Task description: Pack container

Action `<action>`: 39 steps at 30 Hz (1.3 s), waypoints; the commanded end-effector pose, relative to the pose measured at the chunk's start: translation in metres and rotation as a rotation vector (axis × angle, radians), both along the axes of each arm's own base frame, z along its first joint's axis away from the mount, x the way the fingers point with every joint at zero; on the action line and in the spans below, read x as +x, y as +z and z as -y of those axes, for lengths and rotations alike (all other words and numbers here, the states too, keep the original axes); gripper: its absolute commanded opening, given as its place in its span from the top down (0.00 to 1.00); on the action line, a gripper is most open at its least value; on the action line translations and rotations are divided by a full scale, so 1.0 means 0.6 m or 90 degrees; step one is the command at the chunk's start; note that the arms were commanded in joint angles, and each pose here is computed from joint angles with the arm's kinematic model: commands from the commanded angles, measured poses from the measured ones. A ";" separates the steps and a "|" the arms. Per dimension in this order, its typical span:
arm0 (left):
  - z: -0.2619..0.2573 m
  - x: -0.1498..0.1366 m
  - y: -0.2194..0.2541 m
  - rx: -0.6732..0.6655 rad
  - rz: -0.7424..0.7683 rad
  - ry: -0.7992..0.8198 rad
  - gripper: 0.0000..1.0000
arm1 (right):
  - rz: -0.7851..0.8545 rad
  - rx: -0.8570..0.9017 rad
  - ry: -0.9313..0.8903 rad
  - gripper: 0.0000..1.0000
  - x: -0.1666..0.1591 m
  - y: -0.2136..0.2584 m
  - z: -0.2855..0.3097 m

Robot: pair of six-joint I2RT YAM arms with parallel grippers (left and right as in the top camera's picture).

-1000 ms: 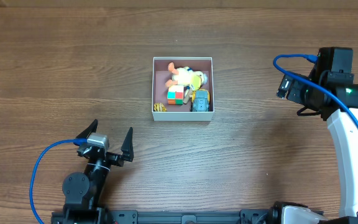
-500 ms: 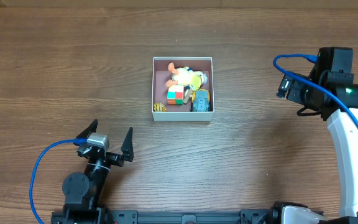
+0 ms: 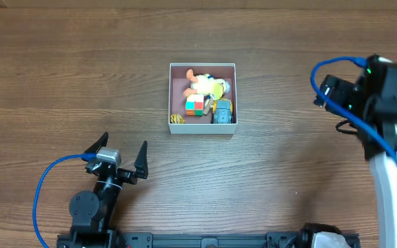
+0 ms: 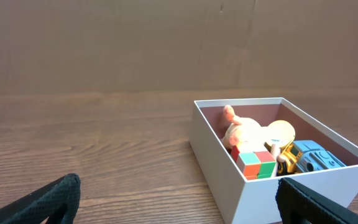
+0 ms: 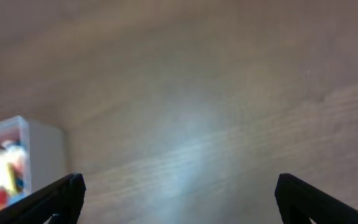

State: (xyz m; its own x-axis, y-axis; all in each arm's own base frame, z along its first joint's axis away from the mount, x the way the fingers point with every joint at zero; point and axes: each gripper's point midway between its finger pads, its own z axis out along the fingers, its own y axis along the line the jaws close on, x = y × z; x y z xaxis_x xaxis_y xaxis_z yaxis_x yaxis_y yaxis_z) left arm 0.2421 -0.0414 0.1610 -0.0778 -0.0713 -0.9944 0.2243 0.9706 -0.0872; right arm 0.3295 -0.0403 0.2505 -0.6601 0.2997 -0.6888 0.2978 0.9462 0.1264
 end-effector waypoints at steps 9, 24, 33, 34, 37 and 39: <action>-0.001 0.000 0.001 0.005 0.005 0.001 0.00 | 0.394 0.004 0.081 0.00 -0.092 0.034 -0.048; -0.001 0.000 0.001 0.004 0.005 0.001 0.00 | 0.499 0.015 0.151 0.00 -0.145 -0.077 -0.103; -0.001 0.000 0.001 0.004 0.005 0.001 0.00 | 0.537 0.013 0.151 0.00 -0.148 -0.079 -0.102; -0.001 0.000 0.001 0.004 0.005 0.001 0.00 | 0.540 0.013 0.151 0.00 -0.148 -0.078 -0.102; -0.001 0.000 0.001 0.004 0.005 0.001 0.00 | 0.539 0.014 0.149 0.00 -0.148 -0.080 -0.102; -0.001 0.000 0.001 0.005 0.005 0.001 0.00 | 0.530 0.012 0.144 0.00 -0.147 -0.086 -0.100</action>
State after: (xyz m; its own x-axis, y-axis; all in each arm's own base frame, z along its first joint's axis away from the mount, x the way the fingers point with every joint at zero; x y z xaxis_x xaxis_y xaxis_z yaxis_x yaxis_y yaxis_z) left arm 0.2421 -0.0413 0.1607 -0.0784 -0.0710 -0.9944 0.2239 0.9707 -0.0869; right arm 0.2412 0.0207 0.2024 0.0103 0.2398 -0.9708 -0.1043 0.9658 0.2374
